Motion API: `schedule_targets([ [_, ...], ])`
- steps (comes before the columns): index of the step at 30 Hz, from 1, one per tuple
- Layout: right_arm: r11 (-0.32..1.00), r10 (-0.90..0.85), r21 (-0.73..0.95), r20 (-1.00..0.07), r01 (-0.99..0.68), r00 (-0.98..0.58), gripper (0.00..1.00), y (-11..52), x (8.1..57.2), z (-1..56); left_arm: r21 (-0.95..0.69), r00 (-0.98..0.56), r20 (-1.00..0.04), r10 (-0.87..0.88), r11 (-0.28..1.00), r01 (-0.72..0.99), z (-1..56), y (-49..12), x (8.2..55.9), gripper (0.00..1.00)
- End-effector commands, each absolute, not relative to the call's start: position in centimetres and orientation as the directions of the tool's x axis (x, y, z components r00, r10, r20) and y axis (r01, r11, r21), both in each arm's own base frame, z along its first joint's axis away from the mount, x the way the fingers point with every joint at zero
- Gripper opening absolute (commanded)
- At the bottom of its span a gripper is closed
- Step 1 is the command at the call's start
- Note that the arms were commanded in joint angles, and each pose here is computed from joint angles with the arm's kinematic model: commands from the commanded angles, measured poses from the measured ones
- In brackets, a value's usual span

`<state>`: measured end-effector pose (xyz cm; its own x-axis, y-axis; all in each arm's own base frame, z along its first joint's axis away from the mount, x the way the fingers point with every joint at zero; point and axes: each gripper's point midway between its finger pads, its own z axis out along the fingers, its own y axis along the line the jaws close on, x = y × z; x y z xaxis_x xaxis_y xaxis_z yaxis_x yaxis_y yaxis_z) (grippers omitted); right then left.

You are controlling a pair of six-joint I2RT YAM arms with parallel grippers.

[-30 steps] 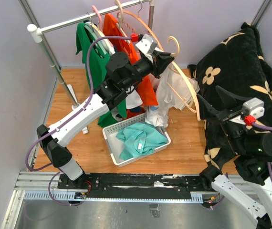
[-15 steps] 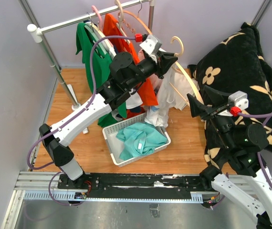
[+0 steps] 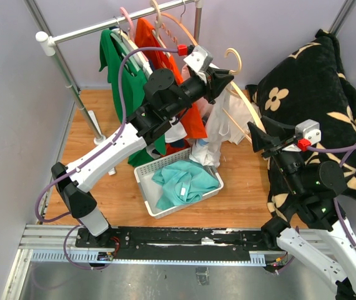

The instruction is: Remove the t-shirt from the hanger

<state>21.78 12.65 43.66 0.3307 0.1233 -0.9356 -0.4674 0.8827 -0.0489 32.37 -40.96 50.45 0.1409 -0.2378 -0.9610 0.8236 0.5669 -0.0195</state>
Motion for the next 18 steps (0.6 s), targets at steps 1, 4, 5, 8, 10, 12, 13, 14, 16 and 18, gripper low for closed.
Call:
schedule_targets([
  [1,0.889,0.146,-0.033,-0.925,-0.457,0.351,0.42,12.37,21.59,44.11,0.006,0.214,-0.928,-0.304,0.565,0.825,54.12,-40.34,31.27,0.00],
  [4,0.891,0.147,-0.032,-0.923,-0.453,0.355,0.33,12.26,21.58,44.10,0.006,0.214,-0.929,-0.303,0.564,0.826,54.08,-40.31,31.27,0.00],
  [5,0.891,0.149,-0.032,-0.922,-0.453,0.356,0.30,12.24,21.55,44.13,0.006,0.214,-0.928,-0.304,0.563,0.827,54.12,-40.35,31.18,0.00],
  [8,0.893,0.149,-0.031,-0.921,-0.449,0.359,0.24,12.16,21.57,44.21,0.007,0.213,-0.928,-0.304,0.560,0.829,54.12,-40.36,31.09,0.01],
  [10,0.892,0.150,-0.031,-0.921,-0.452,0.359,0.21,12.23,21.57,44.25,0.006,0.213,-0.928,-0.307,0.557,0.830,54.19,-40.36,30.98,0.00],
  [12,0.891,0.150,-0.031,-0.921,-0.453,0.360,0.16,12.24,21.56,44.26,0.007,0.213,-0.927,-0.308,0.555,0.832,54.24,-40.37,30.91,0.01],
  [13,0.890,0.150,-0.032,-0.921,-0.455,0.359,0.12,12.26,21.52,44.25,0.007,0.214,-0.927,-0.308,0.557,0.831,54.25,-40.33,30.91,0.01],
  [14,0.890,0.152,-0.032,-0.920,-0.455,0.361,0.09,12.25,21.49,44.30,0.007,0.214,-0.927,-0.308,0.558,0.830,54.24,-40.33,30.93,0.01],
  [16,0.889,0.155,-0.032,-0.917,-0.457,0.366,0.04,12.22,21.38,44.45,0.007,0.216,-0.926,-0.308,0.559,0.829,54.30,-40.29,30.95,0.01],
  [18,0.890,0.159,-0.030,-0.915,-0.456,0.371,0.02,12.15,21.29,44.52,0.004,0.216,-0.926,-0.310,0.563,0.827,54.37,-40.25,31.03,0.02],
])
